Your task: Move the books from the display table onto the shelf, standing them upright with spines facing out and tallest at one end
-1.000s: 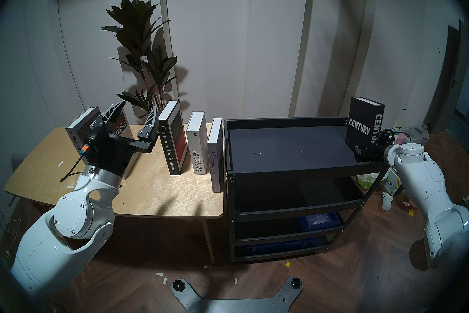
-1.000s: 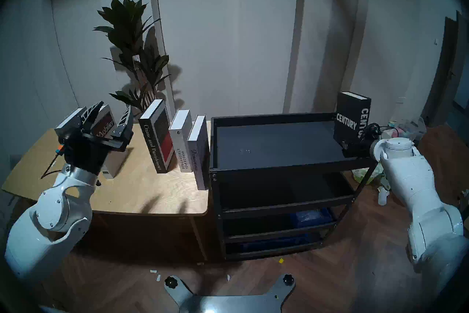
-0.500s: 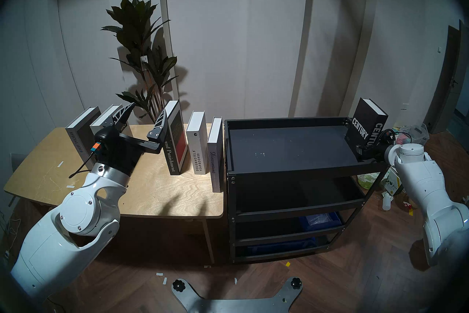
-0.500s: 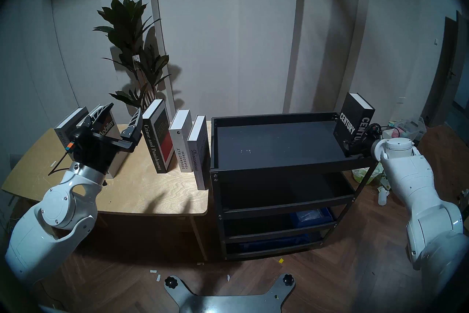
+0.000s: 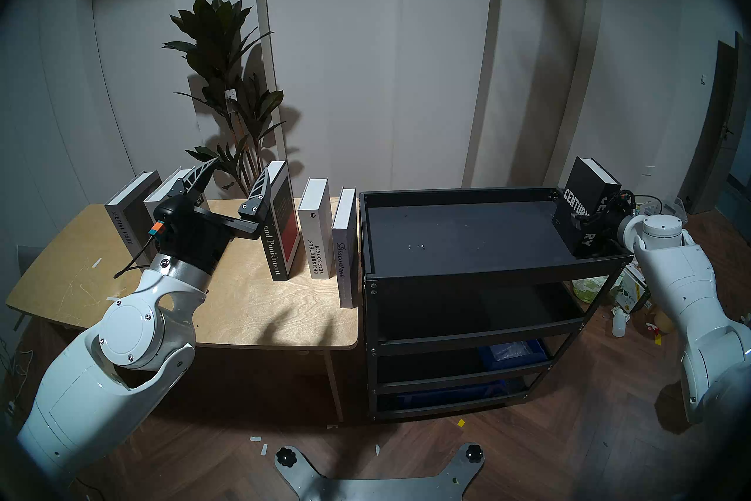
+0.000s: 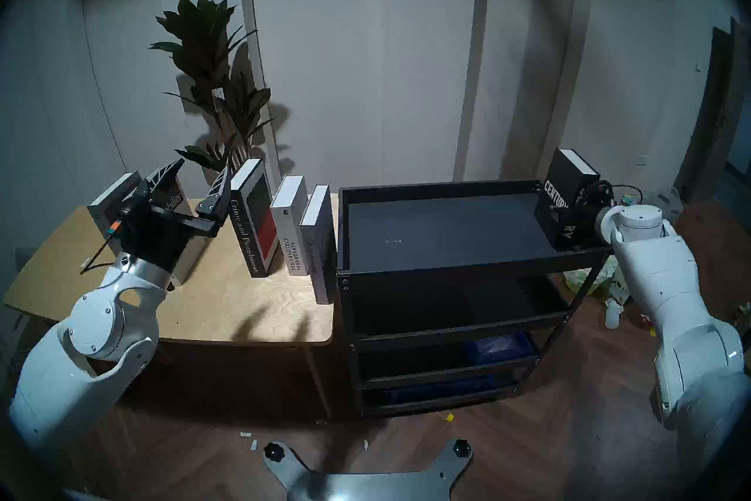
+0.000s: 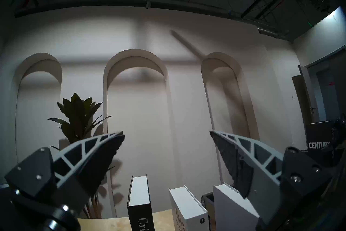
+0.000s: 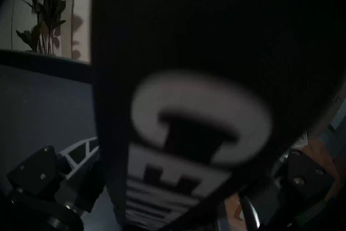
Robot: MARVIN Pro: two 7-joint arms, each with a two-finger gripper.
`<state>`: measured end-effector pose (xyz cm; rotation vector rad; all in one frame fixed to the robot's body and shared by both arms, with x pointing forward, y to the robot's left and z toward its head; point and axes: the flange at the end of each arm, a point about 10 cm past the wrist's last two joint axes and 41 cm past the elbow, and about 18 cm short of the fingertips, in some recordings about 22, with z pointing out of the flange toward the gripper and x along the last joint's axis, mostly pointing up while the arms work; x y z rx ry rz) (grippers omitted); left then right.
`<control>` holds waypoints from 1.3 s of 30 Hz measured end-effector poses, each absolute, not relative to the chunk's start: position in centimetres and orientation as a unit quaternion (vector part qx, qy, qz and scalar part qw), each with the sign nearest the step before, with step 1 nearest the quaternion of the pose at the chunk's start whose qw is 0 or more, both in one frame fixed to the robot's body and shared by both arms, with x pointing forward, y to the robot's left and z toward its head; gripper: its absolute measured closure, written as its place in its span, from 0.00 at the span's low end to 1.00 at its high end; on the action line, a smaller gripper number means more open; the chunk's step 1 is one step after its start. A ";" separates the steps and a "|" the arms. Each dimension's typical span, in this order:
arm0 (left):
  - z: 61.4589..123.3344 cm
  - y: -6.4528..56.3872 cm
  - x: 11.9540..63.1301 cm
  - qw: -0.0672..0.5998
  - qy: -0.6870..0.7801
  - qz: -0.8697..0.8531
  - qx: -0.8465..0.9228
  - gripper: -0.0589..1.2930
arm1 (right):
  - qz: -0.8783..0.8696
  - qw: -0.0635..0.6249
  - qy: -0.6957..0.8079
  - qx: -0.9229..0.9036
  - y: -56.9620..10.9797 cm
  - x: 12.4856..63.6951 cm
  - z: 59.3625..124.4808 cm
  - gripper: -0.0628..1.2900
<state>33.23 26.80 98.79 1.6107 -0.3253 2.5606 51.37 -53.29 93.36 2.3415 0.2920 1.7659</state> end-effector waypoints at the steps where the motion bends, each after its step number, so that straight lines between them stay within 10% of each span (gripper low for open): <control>1: 98.8 26.8 33.2 0.050 -0.107 0.841 0.528 0.03 | 0.603 0.098 0.100 0.785 -53.2 51.4 94.0 0.05; 19: 99.1 27.1 33.3 0.049 -0.095 0.844 0.526 0.03 | 0.749 0.106 0.101 0.646 -52.4 50.4 107.2 0.05; 39: 97.5 25.0 32.4 0.077 -0.105 0.828 0.546 0.03 | 0.775 -0.168 0.241 0.559 -32.1 51.1 104.1 0.05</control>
